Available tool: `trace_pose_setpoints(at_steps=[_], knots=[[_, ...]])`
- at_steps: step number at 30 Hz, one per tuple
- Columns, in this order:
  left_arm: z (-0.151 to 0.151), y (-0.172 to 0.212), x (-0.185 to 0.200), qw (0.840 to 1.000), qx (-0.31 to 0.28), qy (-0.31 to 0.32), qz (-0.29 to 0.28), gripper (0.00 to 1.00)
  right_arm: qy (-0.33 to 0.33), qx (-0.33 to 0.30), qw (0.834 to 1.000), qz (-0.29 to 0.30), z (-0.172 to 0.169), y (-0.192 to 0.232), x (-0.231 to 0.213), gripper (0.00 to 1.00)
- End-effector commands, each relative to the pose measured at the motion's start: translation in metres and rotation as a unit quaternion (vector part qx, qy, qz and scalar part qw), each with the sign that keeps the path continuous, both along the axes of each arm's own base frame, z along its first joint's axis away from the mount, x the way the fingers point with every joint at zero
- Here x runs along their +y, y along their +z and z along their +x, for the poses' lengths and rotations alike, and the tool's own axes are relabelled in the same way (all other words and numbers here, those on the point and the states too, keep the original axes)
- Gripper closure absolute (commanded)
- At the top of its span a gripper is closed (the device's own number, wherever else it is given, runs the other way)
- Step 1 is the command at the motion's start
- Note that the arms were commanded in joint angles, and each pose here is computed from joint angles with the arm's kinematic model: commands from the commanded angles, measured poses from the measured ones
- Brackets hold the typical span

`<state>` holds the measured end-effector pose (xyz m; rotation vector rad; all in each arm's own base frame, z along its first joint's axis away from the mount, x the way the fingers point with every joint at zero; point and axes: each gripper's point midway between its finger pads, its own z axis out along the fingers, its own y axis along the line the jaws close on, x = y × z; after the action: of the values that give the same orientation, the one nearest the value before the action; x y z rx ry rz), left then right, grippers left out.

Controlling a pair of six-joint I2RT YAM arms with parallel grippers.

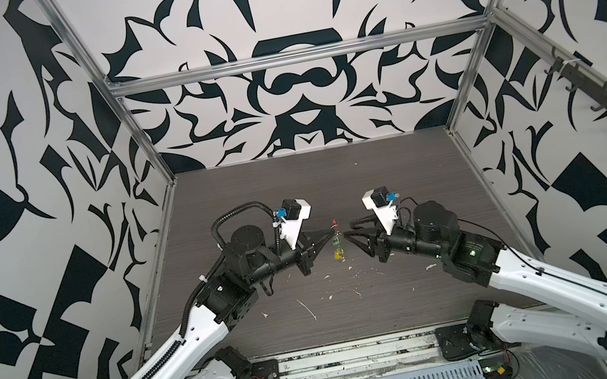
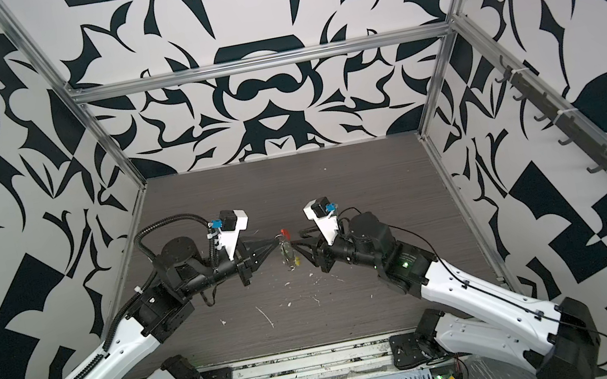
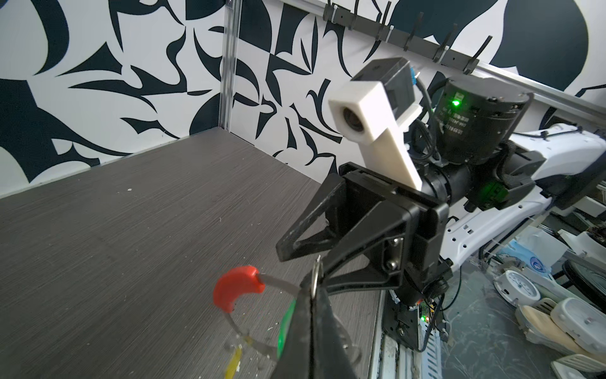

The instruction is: Remove the keys from the keyring

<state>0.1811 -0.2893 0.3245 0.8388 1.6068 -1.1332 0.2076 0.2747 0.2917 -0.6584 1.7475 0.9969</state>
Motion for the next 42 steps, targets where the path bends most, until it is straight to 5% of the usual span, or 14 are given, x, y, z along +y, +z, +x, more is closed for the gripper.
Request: trace_pose_setpoints(at_steps=[1, 19, 25, 42], knots=[[-0.007, 0.018, 0.004, 1.0, -0.018, -0.006, -0.019, 1.0, 0.028, -0.042, 0.997, 0.052, -0.013, 0.031, 0.0, 0.6], [-0.006, 0.026, 0.015, 0.999, -0.016, 0.022, -0.041, 1.0, 0.062, -0.067, 0.988, 0.122, -0.02, 0.072, 0.011, 0.6], [-0.012, 0.031, 0.013, 0.998, -0.024, 0.003, -0.056, 1.0, 0.124, -0.06, 0.982, 0.131, -0.033, 0.082, 0.026, 0.61], [-0.014, 0.03, 0.014, 0.998, -0.026, 0.001, -0.058, 1.0, 0.131, -0.071, 0.978, 0.145, -0.034, 0.091, 0.031, 0.83]])
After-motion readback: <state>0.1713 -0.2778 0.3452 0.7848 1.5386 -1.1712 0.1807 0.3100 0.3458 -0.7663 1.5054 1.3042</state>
